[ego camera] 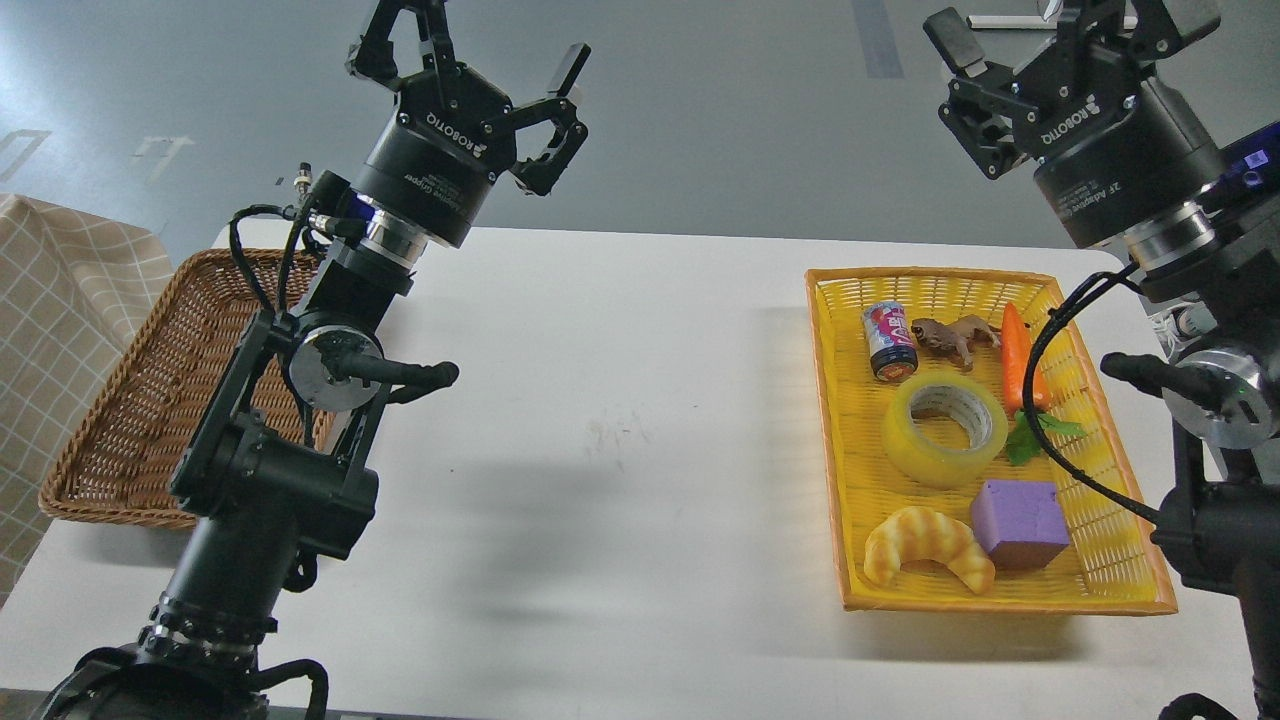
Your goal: Place and transfer tape with both arms
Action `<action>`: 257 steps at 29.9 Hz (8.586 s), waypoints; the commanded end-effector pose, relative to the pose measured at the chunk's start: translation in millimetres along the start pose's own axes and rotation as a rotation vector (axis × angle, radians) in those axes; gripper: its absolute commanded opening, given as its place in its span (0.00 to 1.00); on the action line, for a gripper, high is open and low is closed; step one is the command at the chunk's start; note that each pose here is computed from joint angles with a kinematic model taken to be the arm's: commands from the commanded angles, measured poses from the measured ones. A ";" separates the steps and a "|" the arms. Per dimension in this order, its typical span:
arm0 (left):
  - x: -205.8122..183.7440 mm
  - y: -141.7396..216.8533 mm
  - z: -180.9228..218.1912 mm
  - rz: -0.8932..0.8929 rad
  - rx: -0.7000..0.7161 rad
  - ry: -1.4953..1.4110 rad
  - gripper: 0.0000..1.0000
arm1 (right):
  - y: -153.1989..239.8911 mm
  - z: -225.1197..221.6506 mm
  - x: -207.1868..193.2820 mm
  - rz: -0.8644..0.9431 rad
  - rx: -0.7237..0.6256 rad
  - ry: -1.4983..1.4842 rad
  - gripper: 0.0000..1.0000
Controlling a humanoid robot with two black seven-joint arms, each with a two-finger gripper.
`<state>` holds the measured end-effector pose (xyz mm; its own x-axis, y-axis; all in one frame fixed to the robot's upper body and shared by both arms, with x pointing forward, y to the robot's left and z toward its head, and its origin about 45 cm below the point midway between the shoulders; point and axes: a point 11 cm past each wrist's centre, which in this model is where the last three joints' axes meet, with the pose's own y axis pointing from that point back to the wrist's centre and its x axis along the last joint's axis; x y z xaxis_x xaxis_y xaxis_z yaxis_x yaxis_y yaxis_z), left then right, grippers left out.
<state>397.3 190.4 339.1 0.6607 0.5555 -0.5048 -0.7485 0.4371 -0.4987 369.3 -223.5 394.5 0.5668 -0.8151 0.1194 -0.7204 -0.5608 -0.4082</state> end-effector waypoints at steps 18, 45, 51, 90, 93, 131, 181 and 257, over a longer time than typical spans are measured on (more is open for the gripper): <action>-0.4 -6.1 4.6 0.004 -0.011 -0.014 0.98 | 47.3 4.3 51.3 -0.142 -0.510 0.585 0.97; 2.5 -2.9 2.5 0.027 -0.006 -0.012 0.98 | 178.7 116.7 76.8 -0.259 -1.081 0.959 0.98; 2.7 -3.3 2.8 0.027 -0.009 -0.011 0.98 | 195.6 135.3 78.2 -0.290 -1.140 0.963 0.98; 8.6 5.4 -1.1 0.046 -0.005 -0.002 0.98 | 195.7 188.7 47.2 -0.462 -1.167 1.022 0.90; 8.2 5.0 0.0 0.042 -0.010 0.000 0.98 | 196.3 191.5 45.3 -0.472 -1.171 1.025 0.89; 5.4 0.1 4.9 0.027 -0.025 0.005 0.98 | 181.7 200.0 31.1 -0.539 -1.146 1.028 0.20; 2.5 -3.7 3.5 0.017 -0.015 -0.006 0.98 | -32.3 198.9 -144.8 -0.906 -0.664 1.165 0.00; 7.3 3.0 -2.3 0.041 -0.003 0.005 0.98 | -58.1 21.7 -55.8 -0.114 -0.067 0.022 1.00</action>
<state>399.9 193.8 332.4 0.6308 0.5691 -0.5274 -0.7740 0.4134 -0.4796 389.9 -131.3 378.2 0.6193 -0.7277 0.2948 -0.6836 -0.6844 -0.2535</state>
